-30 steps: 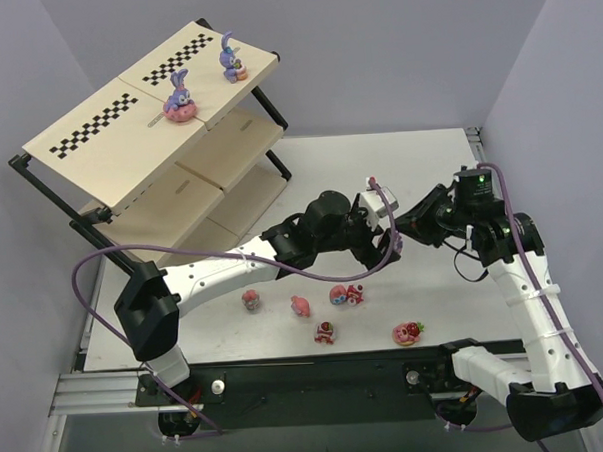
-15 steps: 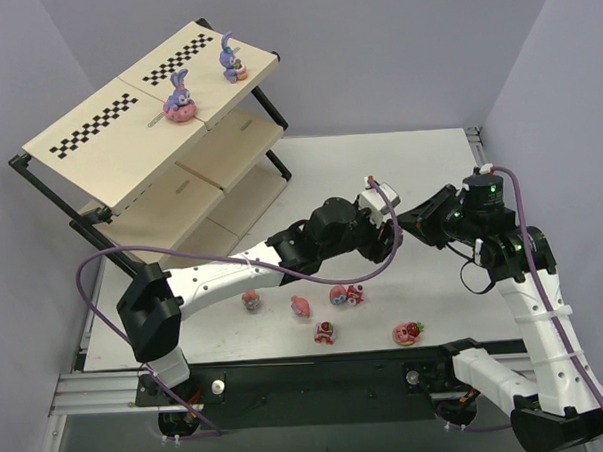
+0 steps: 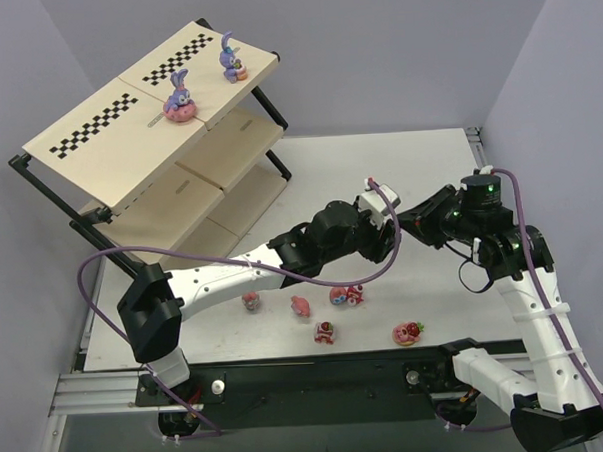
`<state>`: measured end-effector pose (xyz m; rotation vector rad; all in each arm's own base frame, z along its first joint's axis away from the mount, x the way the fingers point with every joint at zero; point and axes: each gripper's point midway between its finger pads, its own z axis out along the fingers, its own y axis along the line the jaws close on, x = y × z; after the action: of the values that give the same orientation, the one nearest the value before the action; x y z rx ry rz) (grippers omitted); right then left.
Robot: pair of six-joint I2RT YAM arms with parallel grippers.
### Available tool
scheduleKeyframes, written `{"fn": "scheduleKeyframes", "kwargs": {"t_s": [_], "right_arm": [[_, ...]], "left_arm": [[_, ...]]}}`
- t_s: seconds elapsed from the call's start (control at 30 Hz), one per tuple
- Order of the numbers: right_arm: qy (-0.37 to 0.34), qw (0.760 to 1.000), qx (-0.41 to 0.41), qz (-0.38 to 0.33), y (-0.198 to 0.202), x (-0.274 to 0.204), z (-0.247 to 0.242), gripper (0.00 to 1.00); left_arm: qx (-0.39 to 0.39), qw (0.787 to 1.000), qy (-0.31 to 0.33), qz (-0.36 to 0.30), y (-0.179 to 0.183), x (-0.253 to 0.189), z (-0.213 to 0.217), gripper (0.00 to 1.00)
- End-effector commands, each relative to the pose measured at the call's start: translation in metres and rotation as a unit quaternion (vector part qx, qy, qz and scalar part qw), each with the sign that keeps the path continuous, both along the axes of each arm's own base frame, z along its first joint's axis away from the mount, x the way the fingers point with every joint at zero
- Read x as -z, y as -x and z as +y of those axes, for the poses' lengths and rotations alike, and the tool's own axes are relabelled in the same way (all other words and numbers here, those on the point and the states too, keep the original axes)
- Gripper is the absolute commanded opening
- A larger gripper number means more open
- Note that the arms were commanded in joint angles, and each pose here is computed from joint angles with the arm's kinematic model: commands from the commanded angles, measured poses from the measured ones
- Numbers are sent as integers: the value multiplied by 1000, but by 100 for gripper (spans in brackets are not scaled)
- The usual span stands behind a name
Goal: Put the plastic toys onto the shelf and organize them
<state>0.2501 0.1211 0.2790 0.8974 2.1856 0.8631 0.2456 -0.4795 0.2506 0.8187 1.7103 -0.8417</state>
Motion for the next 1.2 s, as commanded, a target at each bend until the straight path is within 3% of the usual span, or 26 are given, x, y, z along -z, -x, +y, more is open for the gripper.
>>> {"fn": "scheduleKeyframes", "kwargs": {"t_s": [0.0, 0.17, 0.3, 0.57, 0.63, 0.83, 1.17], "right_arm": [[-24, 999, -27, 4, 9, -5, 13, 21], [-16, 1000, -25, -9, 6, -11, 10, 50], [-6, 999, -14, -29, 0, -23, 2, 62], [7, 999, 12, -36, -10, -25, -18, 64], [10, 1000, 12, -26, -12, -17, -19, 63], [13, 1000, 7, 1, -16, 3, -18, 61], [17, 1000, -16, 16, -25, 9, -12, 59]], "left_arm": [[-20, 999, 31, -14, -6, -33, 6, 0], [-30, 999, 33, -15, -6, -48, 23, 0], [-38, 998, 55, -13, -10, -78, 50, 0], [-56, 997, 59, -13, -19, -150, 143, 0], [-20, 997, 72, 14, -2, -165, 163, 0], [-44, 994, 95, -12, 21, -228, 221, 0], [-188, 977, 92, -31, 32, -278, 314, 0]]}}
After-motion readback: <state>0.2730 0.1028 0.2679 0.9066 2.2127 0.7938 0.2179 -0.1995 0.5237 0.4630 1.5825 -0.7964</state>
